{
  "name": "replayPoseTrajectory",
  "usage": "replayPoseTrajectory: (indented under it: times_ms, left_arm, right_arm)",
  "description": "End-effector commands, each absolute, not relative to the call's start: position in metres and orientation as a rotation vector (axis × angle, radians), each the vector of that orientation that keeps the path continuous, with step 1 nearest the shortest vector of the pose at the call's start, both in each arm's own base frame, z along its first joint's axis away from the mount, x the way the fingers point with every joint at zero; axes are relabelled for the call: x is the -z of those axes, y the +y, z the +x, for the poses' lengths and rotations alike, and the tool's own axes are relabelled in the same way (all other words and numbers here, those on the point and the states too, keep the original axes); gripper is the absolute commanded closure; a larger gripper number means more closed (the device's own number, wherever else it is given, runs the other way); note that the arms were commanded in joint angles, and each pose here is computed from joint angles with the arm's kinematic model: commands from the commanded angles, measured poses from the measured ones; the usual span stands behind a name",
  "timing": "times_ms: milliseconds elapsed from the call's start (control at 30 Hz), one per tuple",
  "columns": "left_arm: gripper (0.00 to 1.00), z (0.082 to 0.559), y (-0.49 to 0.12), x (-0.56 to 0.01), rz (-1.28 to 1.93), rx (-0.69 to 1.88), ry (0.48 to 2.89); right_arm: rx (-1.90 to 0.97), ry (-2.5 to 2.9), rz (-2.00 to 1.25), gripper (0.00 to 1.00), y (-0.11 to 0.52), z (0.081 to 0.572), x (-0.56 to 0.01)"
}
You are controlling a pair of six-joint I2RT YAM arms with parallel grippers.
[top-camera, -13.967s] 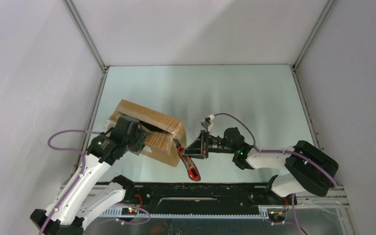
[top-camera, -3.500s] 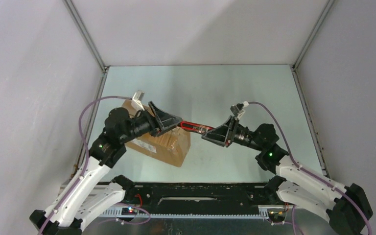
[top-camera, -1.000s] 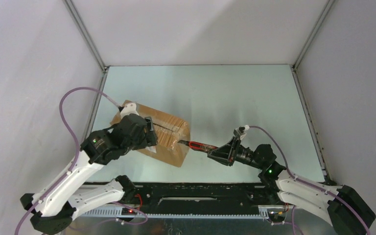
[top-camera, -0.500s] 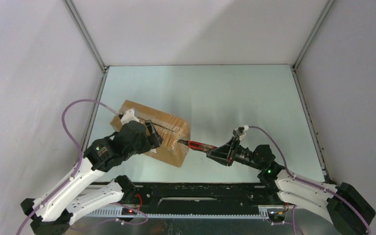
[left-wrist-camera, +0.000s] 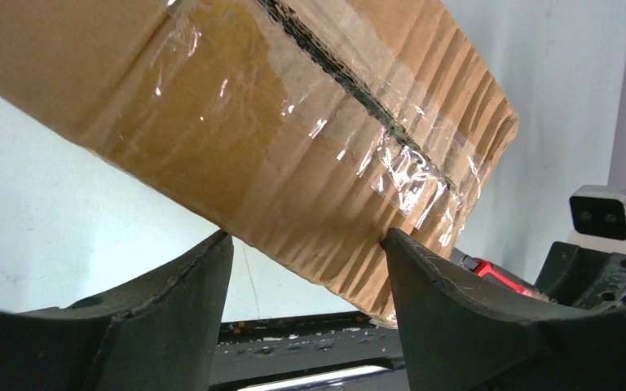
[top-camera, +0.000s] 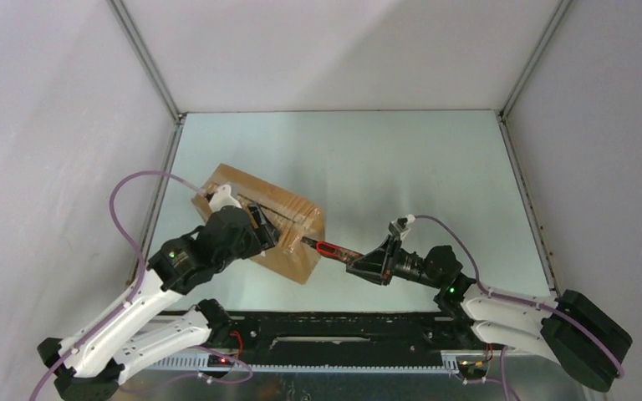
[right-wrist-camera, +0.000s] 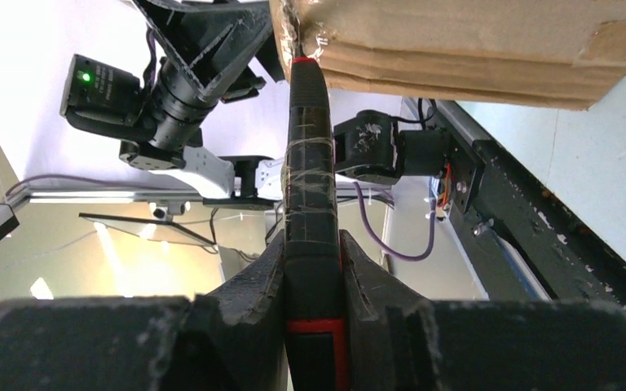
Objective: Unpack the express box
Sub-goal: Cut the express box at the center of the board.
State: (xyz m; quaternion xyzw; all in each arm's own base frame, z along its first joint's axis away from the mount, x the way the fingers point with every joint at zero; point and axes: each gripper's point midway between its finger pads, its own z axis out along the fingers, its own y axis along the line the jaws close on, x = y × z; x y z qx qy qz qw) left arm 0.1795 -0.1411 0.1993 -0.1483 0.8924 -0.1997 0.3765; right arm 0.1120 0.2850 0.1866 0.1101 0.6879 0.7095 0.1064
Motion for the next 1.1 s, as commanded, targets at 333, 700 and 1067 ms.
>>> replayPoseTrajectory:
  times_ms: [333, 700, 1067]
  left_arm:
    - [0.49, 0.18, -0.164, -0.192, -0.346, 0.605, 2.3]
    - [0.7, 0.173, -0.189, -0.184, -0.358, 0.703, 2.315]
    - [0.96, 0.169, -0.192, -0.182, -0.325, 0.679, 2.341]
  right_arm:
    - [-2.211, 1.826, 0.142, 1.0, 0.292, 0.102, -0.239]
    - [-2.217, 1.882, 0.107, 1.0, 0.314, 0.096, -0.234]
    - [-2.177, 1.907, 0.06, 1.0, 0.325, 0.102, -0.233]
